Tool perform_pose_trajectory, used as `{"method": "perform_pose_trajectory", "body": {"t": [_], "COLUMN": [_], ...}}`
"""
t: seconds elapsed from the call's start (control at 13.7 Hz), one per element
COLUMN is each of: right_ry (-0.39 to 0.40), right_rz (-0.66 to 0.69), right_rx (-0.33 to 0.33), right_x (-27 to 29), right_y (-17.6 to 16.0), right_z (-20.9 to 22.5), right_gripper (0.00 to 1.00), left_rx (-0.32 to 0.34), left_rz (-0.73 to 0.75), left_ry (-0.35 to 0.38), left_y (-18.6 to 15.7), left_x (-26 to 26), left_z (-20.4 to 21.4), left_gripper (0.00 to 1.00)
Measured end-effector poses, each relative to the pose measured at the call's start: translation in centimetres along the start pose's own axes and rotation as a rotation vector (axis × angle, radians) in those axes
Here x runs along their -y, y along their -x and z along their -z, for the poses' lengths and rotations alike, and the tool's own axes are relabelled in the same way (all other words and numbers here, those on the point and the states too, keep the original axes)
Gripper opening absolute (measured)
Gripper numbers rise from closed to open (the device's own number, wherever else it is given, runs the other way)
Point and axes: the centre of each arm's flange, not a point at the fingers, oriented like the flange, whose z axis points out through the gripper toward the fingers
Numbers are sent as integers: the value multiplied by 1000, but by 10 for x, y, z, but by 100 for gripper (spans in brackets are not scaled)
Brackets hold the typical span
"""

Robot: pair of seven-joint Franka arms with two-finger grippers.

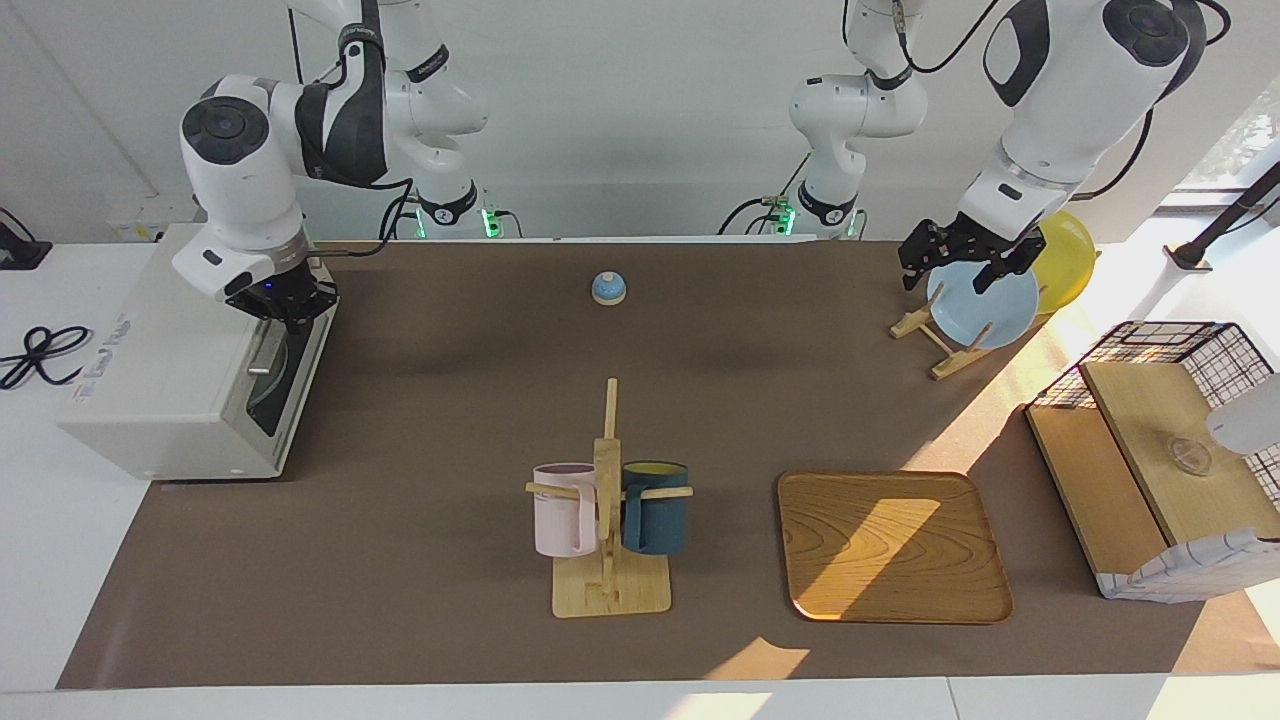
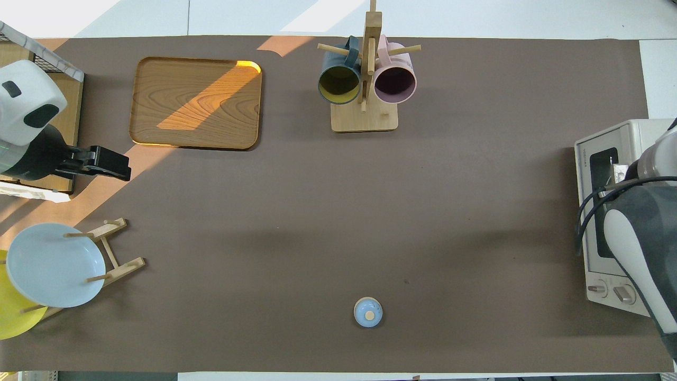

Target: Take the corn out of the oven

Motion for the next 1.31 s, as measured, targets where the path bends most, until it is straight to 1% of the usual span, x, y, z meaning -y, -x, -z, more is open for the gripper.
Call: {"method": "perform_pose_trajectory", "body": {"t": [0.29, 0.44, 0.8, 1.09, 1.31], "right_ry": [-8, 6, 14, -36, -102], "right_rz": [17, 65, 101, 82, 58], "right_rx": [25, 29, 12, -26, -53], "right_x": [-8, -6, 0, 25, 49], "right_y": [6, 5, 6, 3, -4], "right_z": [-13, -14, -18, -22, -33], "right_gripper": [1, 1, 1, 1, 1], "left_rx": [0, 0, 0, 0, 0], "left_rz": [0, 0, 0, 0, 0], "left_ry": [0, 0, 0, 0, 0], "left_y": [0, 0, 0, 0, 0], "left_x": [0, 0, 0, 0, 0], "left_z": [0, 0, 0, 0, 0], "left_gripper": [100, 100, 100, 100, 100]}}
